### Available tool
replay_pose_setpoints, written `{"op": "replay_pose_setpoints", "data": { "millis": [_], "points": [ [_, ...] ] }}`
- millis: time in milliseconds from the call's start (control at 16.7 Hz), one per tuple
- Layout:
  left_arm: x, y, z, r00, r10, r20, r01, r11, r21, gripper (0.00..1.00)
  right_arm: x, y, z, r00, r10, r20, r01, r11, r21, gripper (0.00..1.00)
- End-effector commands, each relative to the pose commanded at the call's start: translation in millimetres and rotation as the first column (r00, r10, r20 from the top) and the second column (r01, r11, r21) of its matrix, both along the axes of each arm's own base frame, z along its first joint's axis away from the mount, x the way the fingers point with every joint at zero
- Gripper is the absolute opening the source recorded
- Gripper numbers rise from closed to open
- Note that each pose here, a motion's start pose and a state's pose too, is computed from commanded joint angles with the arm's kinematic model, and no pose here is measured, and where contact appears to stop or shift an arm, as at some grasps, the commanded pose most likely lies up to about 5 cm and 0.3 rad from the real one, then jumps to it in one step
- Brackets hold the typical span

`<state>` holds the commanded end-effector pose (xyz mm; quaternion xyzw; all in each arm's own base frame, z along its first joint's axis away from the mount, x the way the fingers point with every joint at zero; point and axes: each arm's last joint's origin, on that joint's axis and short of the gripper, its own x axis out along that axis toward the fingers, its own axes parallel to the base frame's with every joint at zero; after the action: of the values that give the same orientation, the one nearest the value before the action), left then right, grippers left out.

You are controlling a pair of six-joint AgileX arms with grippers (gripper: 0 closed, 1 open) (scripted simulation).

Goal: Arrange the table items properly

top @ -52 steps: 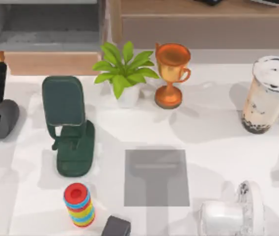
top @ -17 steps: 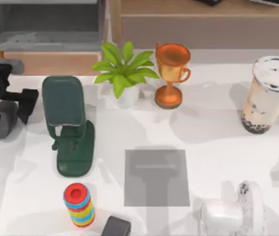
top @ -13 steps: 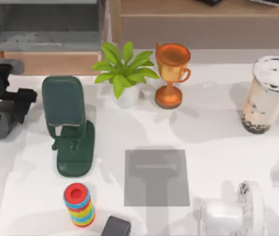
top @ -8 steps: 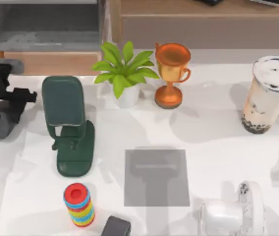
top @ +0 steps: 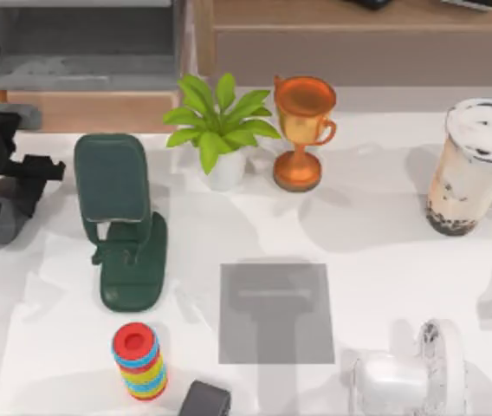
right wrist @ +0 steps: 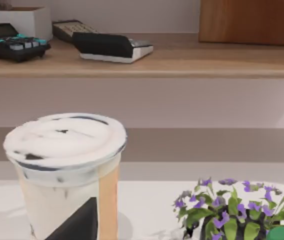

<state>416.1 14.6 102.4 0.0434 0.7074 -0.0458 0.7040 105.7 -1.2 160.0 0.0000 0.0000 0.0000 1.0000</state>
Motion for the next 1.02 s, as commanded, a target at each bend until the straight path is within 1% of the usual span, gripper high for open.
{"op": "replay_pose_setpoints", "data": {
  "millis": [60, 180, 240, 360, 540, 720, 1020],
  "points": [
    [1, -1, 11, 1.0, -0.003, 0.024, 0.003, 1.0, 0.001, 0.0, 0, 0, 0, 1.0, 0.0, 0.0, 0.0, 1.0, 0.0, 1.0],
    [2, -1, 16, 1.0, -0.004, 0.027, 0.004, 1.0, 0.001, 0.0, 0, 0, 0, 1.0, 0.0, 0.0, 0.0, 1.0, 0.0, 1.0],
    [4, -1, 24, 0.999, -0.004, 0.032, 0.004, 1.0, 0.001, 0.0, 0, 0, 0, 1.0, 0.0, 0.0, 0.0, 1.0, 0.0, 1.0],
    [6, -1, 45, 0.999, -0.004, 0.031, 0.004, 1.0, 0.001, 0.0, 0, 0, 0, 1.0, 0.0, 0.0, 0.0, 1.0, 0.0, 1.0],
    [4, -1, 78, 1.0, -0.004, -0.005, 0.004, 1.0, 0.0, 0.0, 0, 0, 0, 1.0, 0.0, 0.0, 0.0, 1.0, 0.0, 1.0],
    [1, -1, 109, 1.0, -0.004, 0.02, 0.004, 1.0, 0.001, 0.0, 0, 0, 0, 1.0, 0.0, 0.0, 0.0, 1.0, 0.0, 1.0],
    [1, 0, 109, 1.0, -0.004, 0.021, 0.004, 1.0, 0.001, 0.0, 0, 0, 0, 1.0, 0.0, 0.0, 0.0, 1.0, 0.0, 1.0]
  ]
}}
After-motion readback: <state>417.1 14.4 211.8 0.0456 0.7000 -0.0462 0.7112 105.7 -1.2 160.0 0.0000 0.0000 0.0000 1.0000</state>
